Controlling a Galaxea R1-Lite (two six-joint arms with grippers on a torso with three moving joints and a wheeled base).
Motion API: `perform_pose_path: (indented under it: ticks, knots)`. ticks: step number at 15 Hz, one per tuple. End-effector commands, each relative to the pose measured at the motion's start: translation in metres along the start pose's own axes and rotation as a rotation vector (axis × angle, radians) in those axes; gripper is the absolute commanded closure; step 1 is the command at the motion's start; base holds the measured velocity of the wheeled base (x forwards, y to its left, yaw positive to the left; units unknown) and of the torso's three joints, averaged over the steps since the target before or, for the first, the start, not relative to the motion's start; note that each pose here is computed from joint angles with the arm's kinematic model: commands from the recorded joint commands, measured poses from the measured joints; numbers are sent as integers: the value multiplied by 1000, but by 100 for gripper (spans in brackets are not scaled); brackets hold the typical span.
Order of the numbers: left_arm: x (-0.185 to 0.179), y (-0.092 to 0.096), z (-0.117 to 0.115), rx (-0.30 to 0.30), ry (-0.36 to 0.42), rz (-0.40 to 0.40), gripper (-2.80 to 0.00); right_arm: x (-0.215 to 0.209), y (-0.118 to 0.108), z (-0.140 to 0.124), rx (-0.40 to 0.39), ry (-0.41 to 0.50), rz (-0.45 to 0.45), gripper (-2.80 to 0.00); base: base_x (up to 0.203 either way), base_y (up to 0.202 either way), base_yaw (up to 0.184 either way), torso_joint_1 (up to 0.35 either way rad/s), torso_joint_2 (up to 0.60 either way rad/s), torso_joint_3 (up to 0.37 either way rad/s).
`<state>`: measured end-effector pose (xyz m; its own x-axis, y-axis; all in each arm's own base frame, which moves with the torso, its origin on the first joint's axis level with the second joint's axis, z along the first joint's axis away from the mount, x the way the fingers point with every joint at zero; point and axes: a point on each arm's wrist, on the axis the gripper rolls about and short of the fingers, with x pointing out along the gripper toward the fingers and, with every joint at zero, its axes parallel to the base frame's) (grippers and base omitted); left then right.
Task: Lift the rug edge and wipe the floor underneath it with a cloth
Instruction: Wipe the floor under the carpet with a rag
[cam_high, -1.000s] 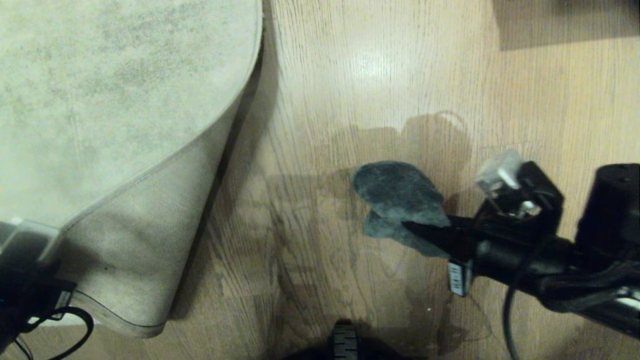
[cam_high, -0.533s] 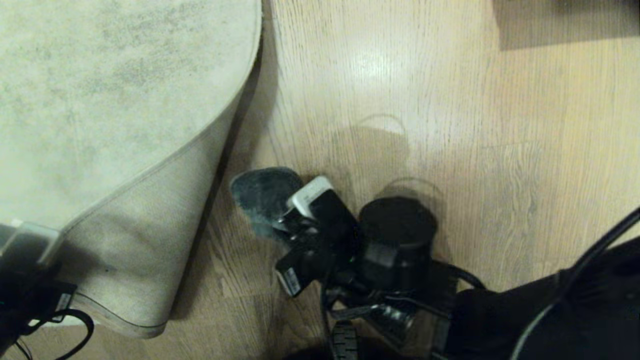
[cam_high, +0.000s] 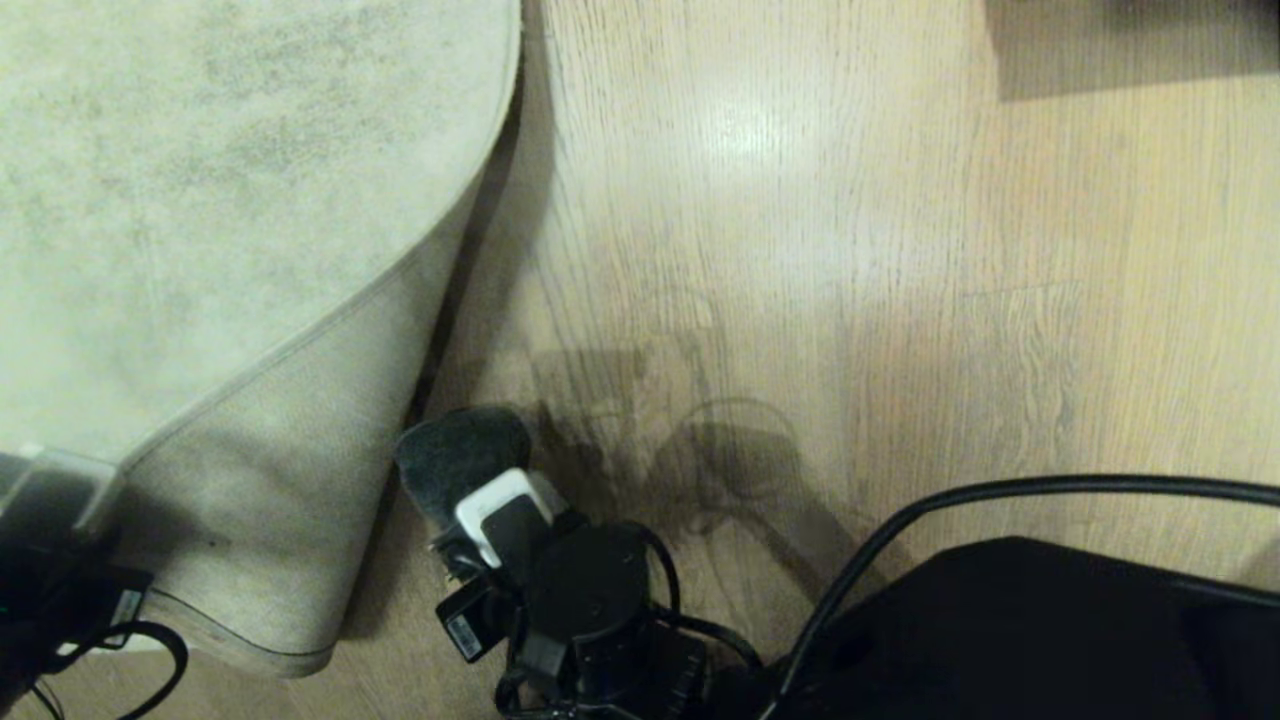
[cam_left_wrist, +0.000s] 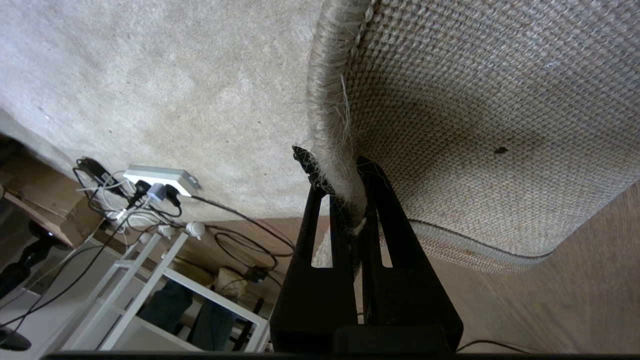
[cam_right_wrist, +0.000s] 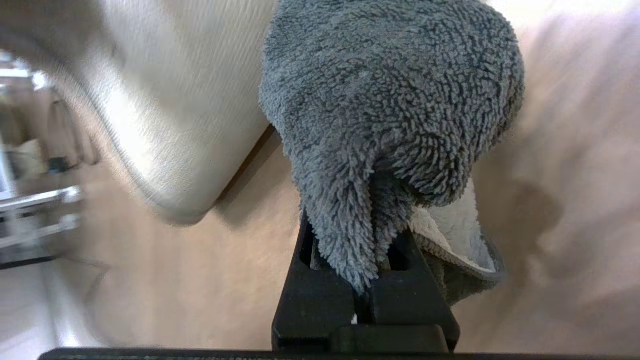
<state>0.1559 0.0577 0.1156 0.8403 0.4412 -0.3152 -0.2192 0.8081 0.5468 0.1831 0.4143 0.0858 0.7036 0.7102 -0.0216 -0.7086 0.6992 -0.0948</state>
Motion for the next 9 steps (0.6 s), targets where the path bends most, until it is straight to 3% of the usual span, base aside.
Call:
perform_pose_path:
  ticks: [1,9]
  knots:
    - [1,0,0,3,0,3,0,5,20,-35,24,57,32,0,0,0,0,0,0,0]
    - [3,-1,-2,4,18,1,0,29,39,-84,33,66,38,0,0,0,0,0,0,0]
